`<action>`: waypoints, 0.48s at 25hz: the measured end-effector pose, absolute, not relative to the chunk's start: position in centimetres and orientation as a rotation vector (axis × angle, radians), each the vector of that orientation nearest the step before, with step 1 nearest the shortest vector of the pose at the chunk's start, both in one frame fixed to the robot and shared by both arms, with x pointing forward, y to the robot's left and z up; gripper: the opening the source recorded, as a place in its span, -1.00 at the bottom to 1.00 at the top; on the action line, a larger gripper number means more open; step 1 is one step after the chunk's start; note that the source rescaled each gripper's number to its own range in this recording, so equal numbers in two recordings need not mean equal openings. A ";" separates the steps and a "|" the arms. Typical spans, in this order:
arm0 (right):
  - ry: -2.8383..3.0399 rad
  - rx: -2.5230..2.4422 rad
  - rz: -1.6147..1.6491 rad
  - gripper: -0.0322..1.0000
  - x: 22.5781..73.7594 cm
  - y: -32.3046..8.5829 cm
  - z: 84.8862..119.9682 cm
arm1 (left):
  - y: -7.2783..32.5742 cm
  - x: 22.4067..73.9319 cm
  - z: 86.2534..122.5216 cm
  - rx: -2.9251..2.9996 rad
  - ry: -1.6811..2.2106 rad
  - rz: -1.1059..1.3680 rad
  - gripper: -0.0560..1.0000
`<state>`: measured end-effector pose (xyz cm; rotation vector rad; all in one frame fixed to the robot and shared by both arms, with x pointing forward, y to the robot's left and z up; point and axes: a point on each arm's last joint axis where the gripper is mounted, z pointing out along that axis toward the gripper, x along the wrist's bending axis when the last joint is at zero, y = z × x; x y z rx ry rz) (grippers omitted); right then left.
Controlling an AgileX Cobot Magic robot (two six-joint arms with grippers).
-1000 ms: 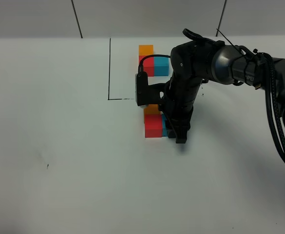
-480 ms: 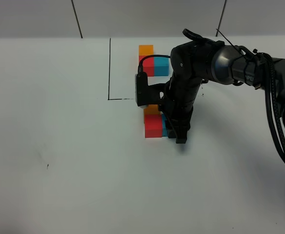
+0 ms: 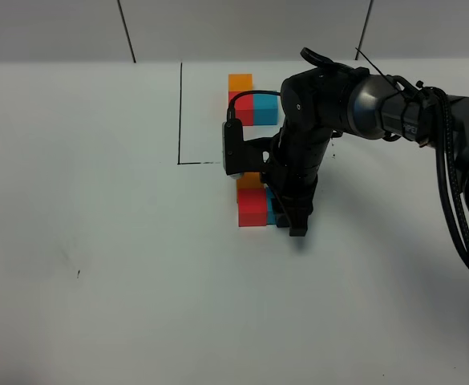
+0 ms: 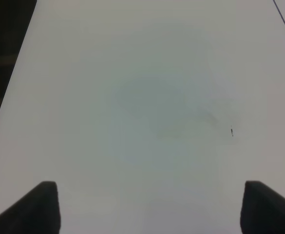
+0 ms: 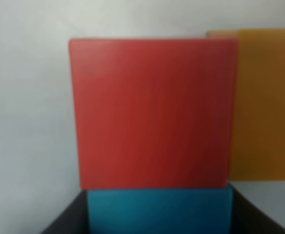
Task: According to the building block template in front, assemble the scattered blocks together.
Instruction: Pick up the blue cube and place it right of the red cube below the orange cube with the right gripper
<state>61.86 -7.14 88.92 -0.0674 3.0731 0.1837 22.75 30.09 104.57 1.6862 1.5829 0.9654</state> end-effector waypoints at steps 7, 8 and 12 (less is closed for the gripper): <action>3.086 -0.043 0.217 -0.66 62.0 -6.5 89.1 | 30.1 22.7 104.6 1.686 1.583 0.965 0.49; 3.096 -0.038 0.220 -0.54 62.0 -6.4 89.2 | 30.1 22.7 104.6 1.686 1.583 0.965 0.49; 3.120 -0.020 0.207 -0.08 62.1 -6.2 89.7 | 30.1 22.7 104.6 1.686 1.583 0.965 0.49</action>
